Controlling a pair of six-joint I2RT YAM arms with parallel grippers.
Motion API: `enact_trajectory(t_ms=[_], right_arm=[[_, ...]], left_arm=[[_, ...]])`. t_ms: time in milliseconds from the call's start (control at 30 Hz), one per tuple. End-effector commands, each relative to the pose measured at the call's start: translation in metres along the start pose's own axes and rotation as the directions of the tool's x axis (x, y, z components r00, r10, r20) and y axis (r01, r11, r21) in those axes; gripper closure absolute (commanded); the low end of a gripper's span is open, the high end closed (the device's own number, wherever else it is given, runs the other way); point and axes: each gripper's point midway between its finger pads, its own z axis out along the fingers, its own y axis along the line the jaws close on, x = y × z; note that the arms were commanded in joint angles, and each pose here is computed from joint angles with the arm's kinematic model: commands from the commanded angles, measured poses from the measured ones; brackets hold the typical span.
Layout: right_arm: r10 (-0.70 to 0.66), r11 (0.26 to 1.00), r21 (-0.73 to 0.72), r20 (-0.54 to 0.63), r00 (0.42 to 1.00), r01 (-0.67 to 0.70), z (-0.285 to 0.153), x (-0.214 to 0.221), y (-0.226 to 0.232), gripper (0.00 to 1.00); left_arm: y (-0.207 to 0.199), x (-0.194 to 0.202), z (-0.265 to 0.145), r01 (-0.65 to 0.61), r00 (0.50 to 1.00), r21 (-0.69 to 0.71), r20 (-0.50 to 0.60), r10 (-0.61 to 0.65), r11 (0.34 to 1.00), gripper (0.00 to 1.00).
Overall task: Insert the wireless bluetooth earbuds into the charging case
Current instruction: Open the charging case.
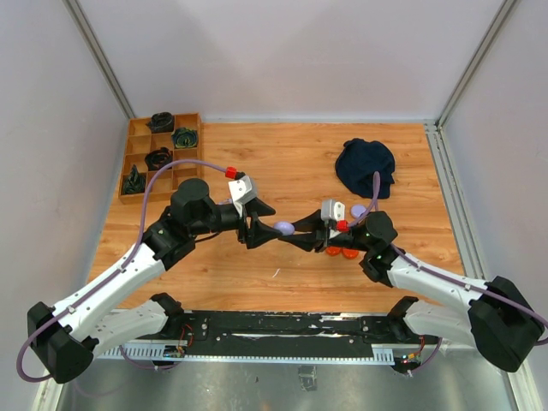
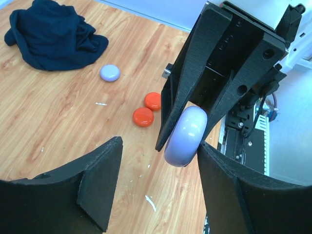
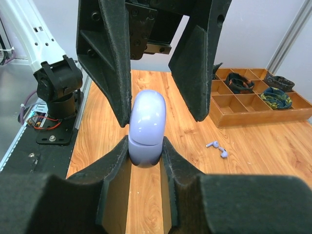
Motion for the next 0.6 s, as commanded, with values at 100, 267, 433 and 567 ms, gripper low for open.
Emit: enact_trajectory(t_ms=[100, 267, 433, 567], right_arm=[[-0.03, 0.999, -0.025, -0.025, 0.999, 0.029, -0.006, 0.008, 0.007, 0.93], [-0.029, 1.0, -0.013, -0.043, 0.999, 0.028, -0.008, 0.013, 0.006, 0.93], [-0.024, 0.999, 0.03, -0.061, 0.998, 0.026, -0.013, 0.02, 0.0, 0.93], [-0.02, 0.994, 0.104, -0.09, 0.996, 0.03, -0.021, 0.03, -0.012, 0.93]], left_arm=[[0.005, -0.038, -0.002, -0.016, 0.996, -0.05, 0.083, 0.02, 0.999, 0.31], [0.007, -0.042, -0.004, -0.004, 0.996, -0.069, 0.087, 0.01, 0.998, 0.29], [0.009, -0.039, -0.003, 0.034, 0.996, -0.079, 0.079, -0.028, 0.996, 0.27], [0.015, -0.03, -0.004, 0.089, 0.994, -0.122, 0.068, -0.081, 0.989, 0.23]])
